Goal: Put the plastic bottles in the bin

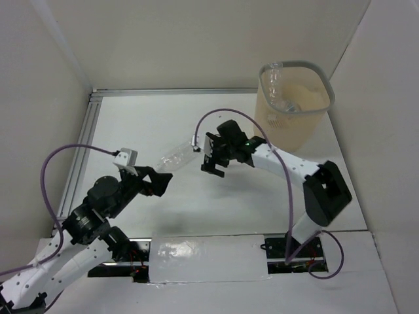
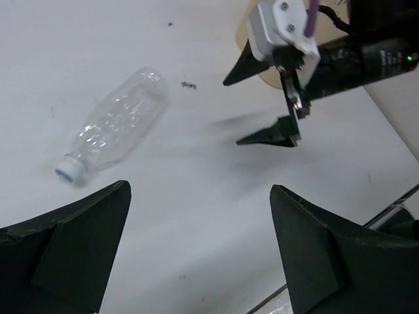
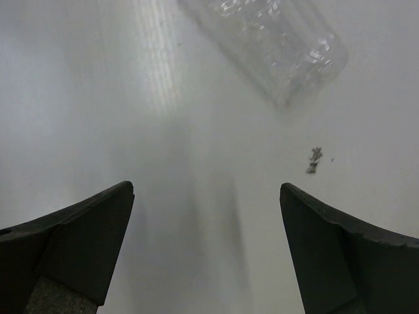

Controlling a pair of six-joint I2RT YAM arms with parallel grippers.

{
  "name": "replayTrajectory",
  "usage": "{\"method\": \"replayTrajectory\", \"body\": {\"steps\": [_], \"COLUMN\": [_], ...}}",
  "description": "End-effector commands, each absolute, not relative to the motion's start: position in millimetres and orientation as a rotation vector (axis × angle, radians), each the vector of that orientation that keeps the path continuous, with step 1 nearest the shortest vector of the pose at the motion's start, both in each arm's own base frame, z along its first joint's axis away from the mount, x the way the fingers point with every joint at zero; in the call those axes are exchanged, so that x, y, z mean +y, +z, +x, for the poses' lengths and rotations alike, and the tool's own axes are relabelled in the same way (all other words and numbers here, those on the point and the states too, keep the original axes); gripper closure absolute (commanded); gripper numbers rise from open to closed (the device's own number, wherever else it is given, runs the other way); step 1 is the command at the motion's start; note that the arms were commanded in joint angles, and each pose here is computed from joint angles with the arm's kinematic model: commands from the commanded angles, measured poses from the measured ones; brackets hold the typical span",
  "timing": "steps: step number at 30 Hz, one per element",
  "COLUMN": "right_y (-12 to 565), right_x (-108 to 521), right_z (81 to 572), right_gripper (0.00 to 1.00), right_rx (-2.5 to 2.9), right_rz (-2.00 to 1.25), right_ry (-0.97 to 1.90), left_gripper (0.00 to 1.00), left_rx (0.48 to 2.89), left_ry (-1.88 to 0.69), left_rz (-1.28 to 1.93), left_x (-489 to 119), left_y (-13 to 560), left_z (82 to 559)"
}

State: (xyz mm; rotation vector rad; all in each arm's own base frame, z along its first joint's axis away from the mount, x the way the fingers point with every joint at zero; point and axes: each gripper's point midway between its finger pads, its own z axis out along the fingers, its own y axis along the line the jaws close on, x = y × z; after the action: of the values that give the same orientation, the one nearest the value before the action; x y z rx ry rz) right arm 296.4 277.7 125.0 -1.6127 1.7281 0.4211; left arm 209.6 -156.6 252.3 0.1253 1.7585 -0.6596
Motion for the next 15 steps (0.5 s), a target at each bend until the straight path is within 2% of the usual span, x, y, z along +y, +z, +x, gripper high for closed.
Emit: {"method": "replayTrajectory", "body": {"steps": [1,7,15], "right_y": [143,122,111], "right_x": [307,346,368], "right_z": [351,380,378], "right_gripper": [0.01,0.01,0.01], "right_rx": [1.664,1.542,1.246], "right_rz": [-1.509,-1.641,-1.859], "right_ry": [0.287,0.246,0.236], "left_gripper": [0.00,0.00,0.00], "left_rx": [1.853,1.828,1.907], "left_ry": [-0.622,-0.527,-0.468], "left_rz": [0.007,-0.267,-0.248], "left_x": [-127,-74,-69], "left_y": [230,238,236], "left_z": [187,172,167]}}
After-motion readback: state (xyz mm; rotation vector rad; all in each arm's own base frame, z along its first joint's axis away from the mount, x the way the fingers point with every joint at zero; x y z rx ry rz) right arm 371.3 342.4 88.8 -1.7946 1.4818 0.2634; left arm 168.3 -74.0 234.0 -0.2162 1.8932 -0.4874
